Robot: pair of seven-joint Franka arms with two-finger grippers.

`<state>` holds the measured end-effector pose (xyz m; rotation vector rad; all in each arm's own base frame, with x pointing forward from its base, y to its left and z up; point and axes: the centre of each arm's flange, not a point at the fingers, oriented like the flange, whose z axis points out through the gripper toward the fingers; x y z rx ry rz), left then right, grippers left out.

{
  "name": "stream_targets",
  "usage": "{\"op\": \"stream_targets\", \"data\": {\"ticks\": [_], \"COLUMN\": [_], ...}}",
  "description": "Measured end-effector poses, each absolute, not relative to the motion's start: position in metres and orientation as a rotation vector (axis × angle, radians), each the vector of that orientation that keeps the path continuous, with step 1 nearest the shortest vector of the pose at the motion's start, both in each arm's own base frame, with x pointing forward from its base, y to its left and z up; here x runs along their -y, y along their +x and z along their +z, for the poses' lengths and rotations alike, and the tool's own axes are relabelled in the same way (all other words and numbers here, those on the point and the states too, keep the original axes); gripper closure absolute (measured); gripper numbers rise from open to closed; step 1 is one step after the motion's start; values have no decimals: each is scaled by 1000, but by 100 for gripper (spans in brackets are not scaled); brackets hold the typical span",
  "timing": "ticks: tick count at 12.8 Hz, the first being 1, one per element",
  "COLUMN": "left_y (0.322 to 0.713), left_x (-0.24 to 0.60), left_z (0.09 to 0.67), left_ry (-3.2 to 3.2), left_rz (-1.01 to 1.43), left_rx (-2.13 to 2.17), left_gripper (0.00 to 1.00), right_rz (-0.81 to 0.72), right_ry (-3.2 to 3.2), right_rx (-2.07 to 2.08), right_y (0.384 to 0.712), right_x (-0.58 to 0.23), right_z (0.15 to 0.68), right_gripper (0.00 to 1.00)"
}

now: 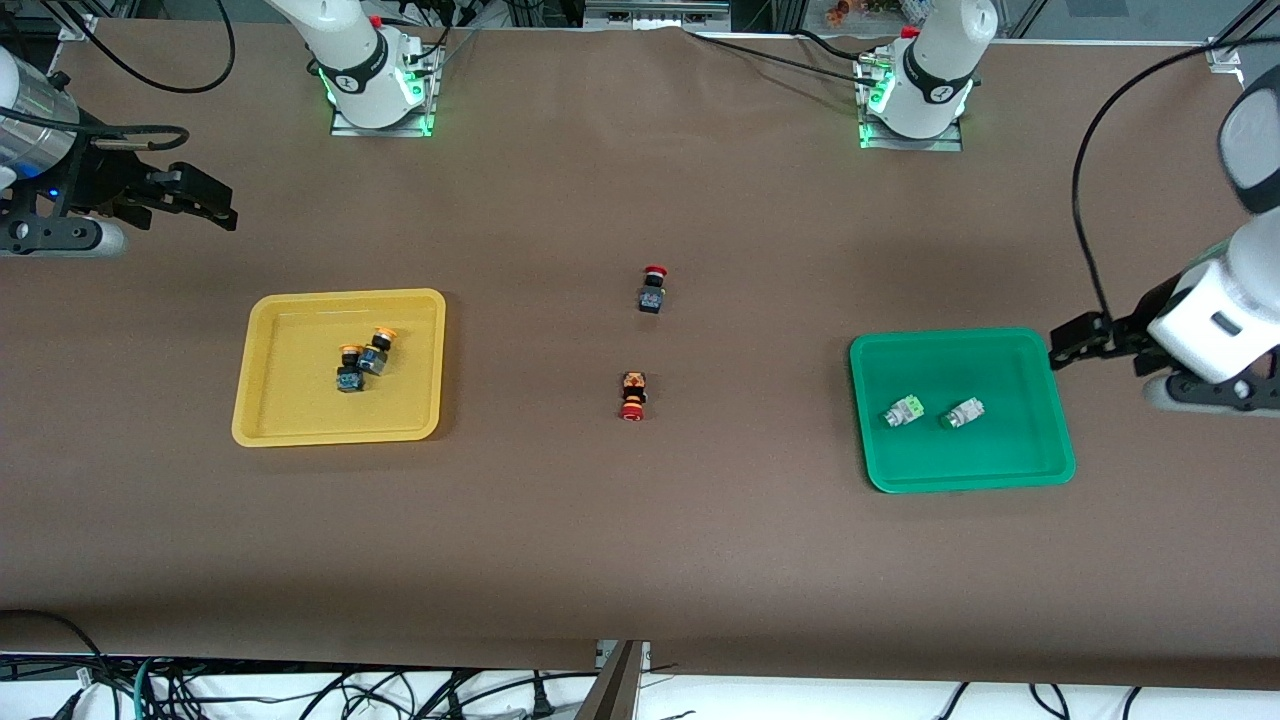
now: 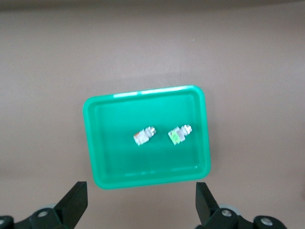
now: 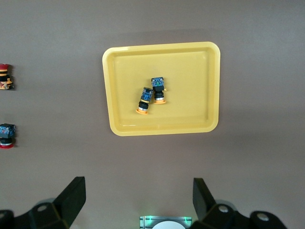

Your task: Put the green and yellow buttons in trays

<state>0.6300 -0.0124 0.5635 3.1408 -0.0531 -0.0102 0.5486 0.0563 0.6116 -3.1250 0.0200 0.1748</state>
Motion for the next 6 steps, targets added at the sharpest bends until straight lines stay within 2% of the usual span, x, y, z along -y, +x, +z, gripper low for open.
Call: {"op": "stream_targets", "data": {"ticks": [3, 6], "left_y": [602, 592], "left_x": [11, 18], "left_z": [591, 600], "left_ry": [3142, 3141], "left_rz": [-103, -134], "left_rx": [-107, -133], "left_gripper": [0, 0], "right_rz": [175, 176], "right_ry": [-3125, -3125], "right_rx": [-20, -20], "right_y": [549, 549], "right_x": [-56, -56], "right_z": [612, 611], "right_gripper": [0, 0]}}
